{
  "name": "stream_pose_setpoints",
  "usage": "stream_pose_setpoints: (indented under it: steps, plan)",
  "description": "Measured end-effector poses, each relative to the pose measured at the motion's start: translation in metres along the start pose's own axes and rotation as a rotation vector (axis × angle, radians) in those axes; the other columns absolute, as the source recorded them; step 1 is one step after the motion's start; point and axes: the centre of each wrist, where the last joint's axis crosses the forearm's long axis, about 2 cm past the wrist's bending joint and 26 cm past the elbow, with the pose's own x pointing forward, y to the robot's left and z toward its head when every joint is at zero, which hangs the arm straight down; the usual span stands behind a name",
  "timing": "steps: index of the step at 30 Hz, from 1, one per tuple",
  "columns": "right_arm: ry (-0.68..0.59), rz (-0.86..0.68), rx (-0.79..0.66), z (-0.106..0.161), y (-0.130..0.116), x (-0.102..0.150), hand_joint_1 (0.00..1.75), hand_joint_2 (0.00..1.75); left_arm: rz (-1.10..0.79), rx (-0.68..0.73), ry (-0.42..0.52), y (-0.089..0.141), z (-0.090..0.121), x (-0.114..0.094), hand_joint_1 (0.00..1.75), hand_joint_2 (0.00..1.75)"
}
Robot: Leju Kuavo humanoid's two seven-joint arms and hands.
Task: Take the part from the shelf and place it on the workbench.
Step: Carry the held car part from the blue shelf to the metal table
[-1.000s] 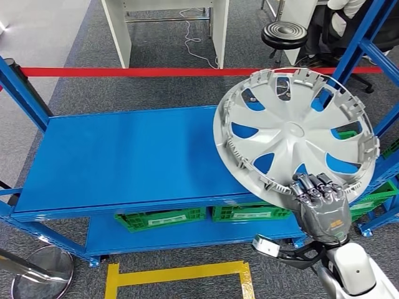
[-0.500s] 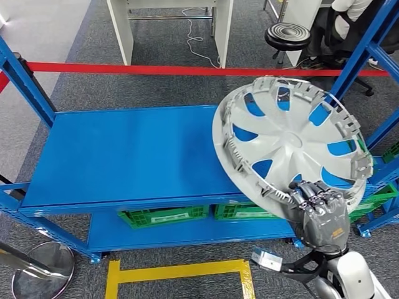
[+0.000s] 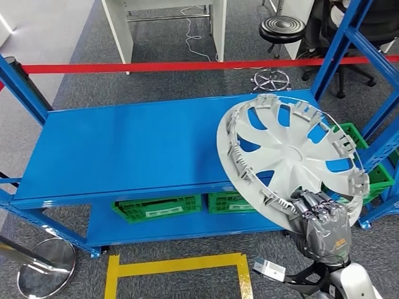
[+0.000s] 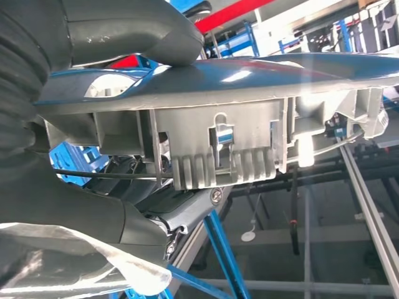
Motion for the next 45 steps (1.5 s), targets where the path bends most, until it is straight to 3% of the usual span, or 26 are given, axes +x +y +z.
stream_pose_setpoints:
  steps: [25,45]
  plan:
    - [0.016,-0.056,-0.001,0.0021,-0.0015,0.0050,1.75,1.75,0.005,-0.020,-0.009,0.0011,-0.0016,0.0024,0.00,1.75]
    - [0.014,-0.016,0.007,0.0026,-0.0015,0.0062,1.75,1.75,-0.016,-0.045,-0.023,0.0017,-0.0005,0.0045,0.00,1.75]
